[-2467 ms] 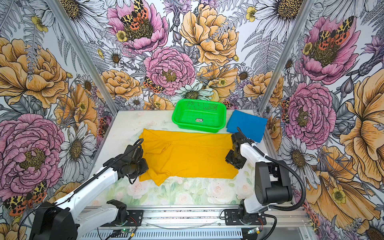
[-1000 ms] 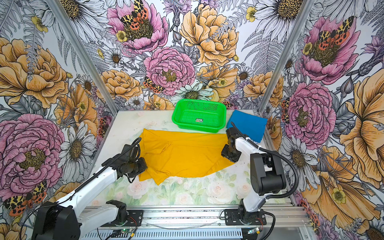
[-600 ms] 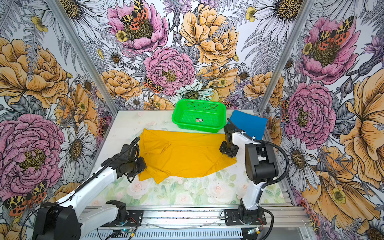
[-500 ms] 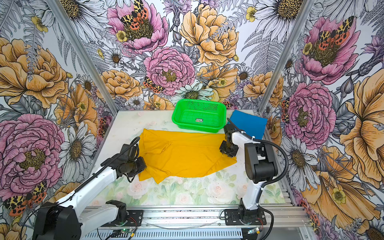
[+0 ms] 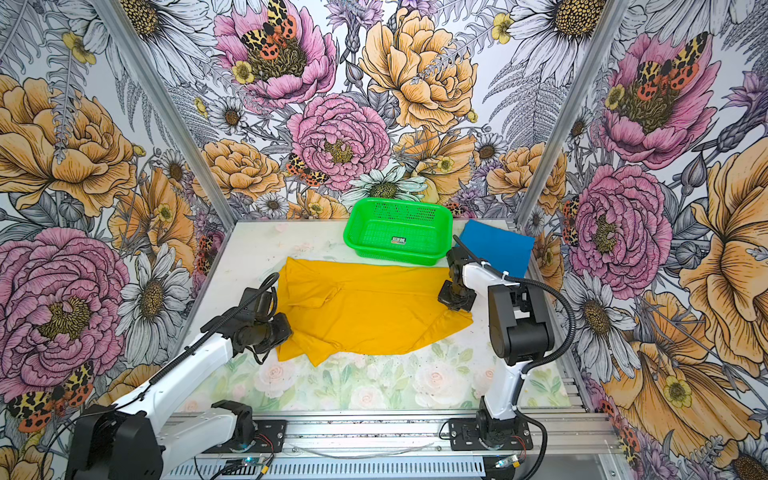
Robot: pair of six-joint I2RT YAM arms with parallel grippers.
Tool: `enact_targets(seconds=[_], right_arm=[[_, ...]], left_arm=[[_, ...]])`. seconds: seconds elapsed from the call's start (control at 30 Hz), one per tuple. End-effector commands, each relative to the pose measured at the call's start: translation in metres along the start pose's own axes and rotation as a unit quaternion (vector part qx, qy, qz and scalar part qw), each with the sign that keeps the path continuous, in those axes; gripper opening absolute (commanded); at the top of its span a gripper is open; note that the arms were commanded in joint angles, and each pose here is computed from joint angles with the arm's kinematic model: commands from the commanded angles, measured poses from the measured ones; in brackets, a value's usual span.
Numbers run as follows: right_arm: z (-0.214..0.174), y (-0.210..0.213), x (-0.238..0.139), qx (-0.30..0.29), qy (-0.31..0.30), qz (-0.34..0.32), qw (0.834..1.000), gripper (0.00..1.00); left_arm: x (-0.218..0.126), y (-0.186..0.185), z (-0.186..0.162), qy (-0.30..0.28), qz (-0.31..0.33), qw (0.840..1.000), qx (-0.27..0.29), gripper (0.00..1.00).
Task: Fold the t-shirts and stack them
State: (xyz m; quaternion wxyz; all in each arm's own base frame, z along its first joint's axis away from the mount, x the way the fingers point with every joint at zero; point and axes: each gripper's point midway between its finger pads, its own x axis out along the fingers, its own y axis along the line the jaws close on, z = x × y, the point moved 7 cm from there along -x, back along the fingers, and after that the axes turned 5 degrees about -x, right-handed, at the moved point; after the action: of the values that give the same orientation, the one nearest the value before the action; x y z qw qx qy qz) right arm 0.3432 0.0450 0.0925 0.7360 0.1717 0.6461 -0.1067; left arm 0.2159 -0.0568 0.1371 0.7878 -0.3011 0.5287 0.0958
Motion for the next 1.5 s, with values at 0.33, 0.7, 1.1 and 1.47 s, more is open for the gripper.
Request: enact_targets(seconds=[0.33,0.7,1.1,1.47], right_arm=[[-0.02,-0.041,-0.05,0.032,-0.057,0.012,0.998,0.0],[-0.002,-0.063,-0.061,0.039,-0.08,0.01,0.996,0.0],[0.035,-0.064,-0.045,0.04,-0.067,0.002,0.997,0.0],[0.041,-0.067,-0.031,0.045,-0.053,0.0,0.998,0.0]], left_arm=[[-0.032,-0.024,0.017,-0.029,-0.059,0.998,0.01,0.0],[-0.053,-0.05,0.06,-0.079,-0.064,0.995,0.013,0.0],[-0.022,-0.075,0.118,-0.068,-0.039,0.996,0.031,0.0],[0.017,-0.1,0.156,-0.047,-0.031,0.997,0.044,0.0]])
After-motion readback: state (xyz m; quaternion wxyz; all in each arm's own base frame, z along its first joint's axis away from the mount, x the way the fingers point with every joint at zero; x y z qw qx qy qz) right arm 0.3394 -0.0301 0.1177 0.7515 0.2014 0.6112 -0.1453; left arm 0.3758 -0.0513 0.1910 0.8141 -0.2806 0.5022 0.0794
